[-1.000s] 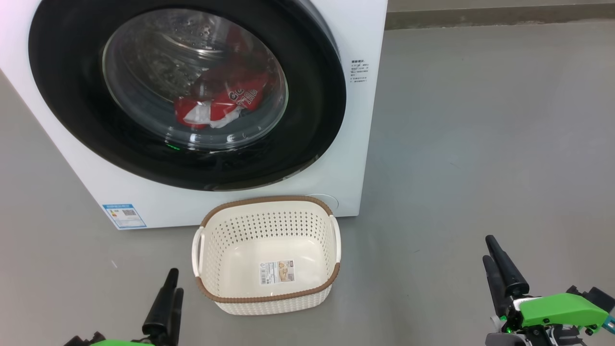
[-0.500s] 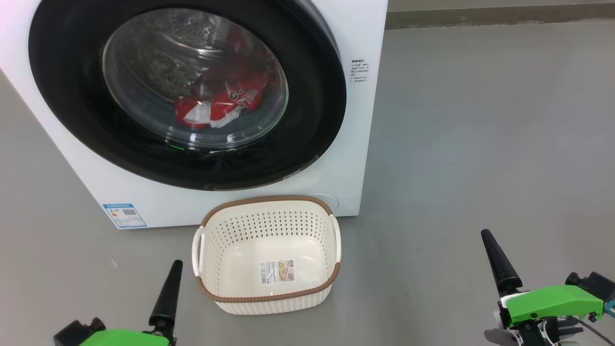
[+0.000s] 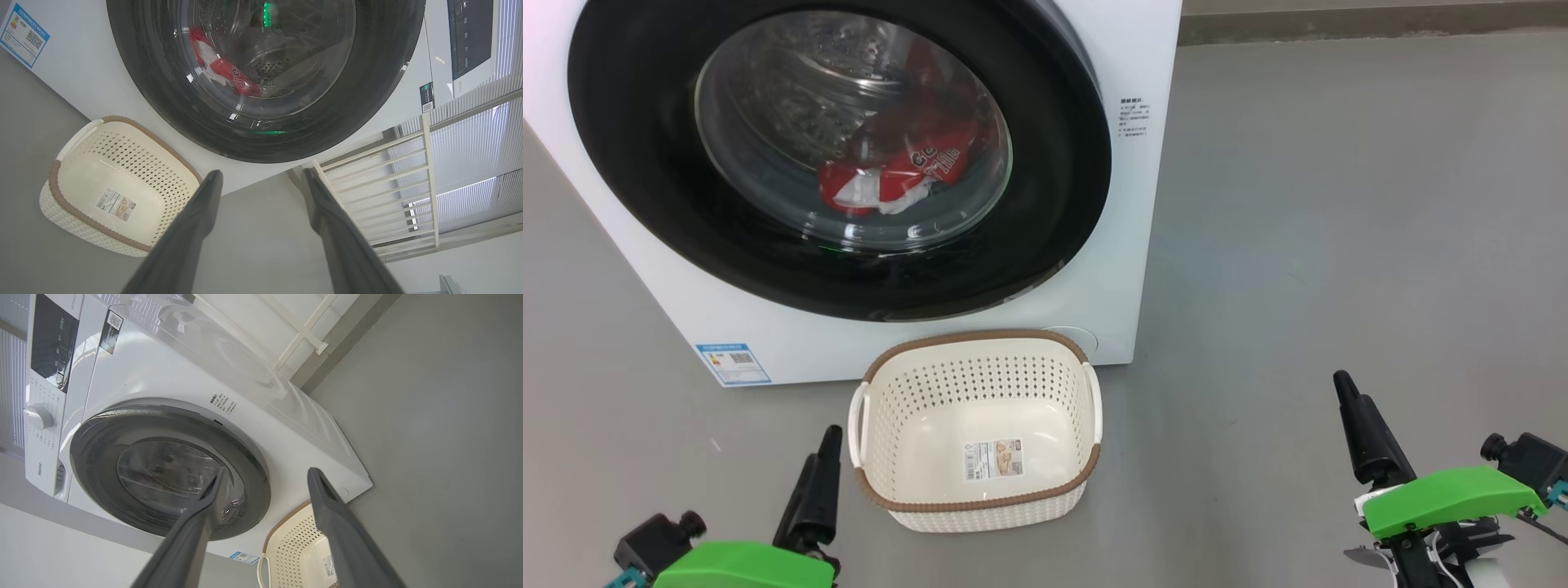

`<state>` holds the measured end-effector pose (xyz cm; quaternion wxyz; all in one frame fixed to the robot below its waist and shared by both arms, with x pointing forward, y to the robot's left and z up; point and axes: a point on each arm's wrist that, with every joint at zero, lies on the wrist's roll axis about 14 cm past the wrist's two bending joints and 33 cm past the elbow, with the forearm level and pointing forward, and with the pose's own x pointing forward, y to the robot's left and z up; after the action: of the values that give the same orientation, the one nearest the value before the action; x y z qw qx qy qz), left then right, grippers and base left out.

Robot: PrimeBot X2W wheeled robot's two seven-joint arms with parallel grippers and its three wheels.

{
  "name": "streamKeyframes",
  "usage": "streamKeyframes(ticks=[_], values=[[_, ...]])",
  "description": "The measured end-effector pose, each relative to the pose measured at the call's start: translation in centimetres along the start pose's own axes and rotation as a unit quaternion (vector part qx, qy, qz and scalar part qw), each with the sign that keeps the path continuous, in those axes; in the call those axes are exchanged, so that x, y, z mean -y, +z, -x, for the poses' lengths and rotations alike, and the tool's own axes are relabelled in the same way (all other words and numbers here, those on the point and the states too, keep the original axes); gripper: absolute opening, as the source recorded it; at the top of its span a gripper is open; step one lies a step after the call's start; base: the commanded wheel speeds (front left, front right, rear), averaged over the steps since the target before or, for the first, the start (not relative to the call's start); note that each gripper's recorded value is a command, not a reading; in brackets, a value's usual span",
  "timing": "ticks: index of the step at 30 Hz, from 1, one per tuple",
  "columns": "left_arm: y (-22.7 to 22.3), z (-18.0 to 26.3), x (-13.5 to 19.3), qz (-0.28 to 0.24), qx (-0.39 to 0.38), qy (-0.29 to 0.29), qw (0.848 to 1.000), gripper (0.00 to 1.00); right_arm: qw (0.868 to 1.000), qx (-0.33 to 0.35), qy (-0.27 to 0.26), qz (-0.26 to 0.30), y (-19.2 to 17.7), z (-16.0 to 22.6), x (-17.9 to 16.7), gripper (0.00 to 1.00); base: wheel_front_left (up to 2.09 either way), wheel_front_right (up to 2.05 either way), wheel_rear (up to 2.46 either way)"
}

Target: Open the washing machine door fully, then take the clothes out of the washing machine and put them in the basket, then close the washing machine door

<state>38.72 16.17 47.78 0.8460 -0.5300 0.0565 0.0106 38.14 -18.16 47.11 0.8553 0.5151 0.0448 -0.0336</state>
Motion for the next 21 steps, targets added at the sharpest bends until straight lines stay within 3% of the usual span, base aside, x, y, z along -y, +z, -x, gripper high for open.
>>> streamKeyframes(ticks=[21], values=[[0.0, -1.0, 2.1, -0.168, 0.013, -0.028, 0.985, 1.0, 0.986, 0.018, 0.039, 0.162, 0.7, -0.8, -2.4, 1.0, 0.0, 0.0, 0.0]])
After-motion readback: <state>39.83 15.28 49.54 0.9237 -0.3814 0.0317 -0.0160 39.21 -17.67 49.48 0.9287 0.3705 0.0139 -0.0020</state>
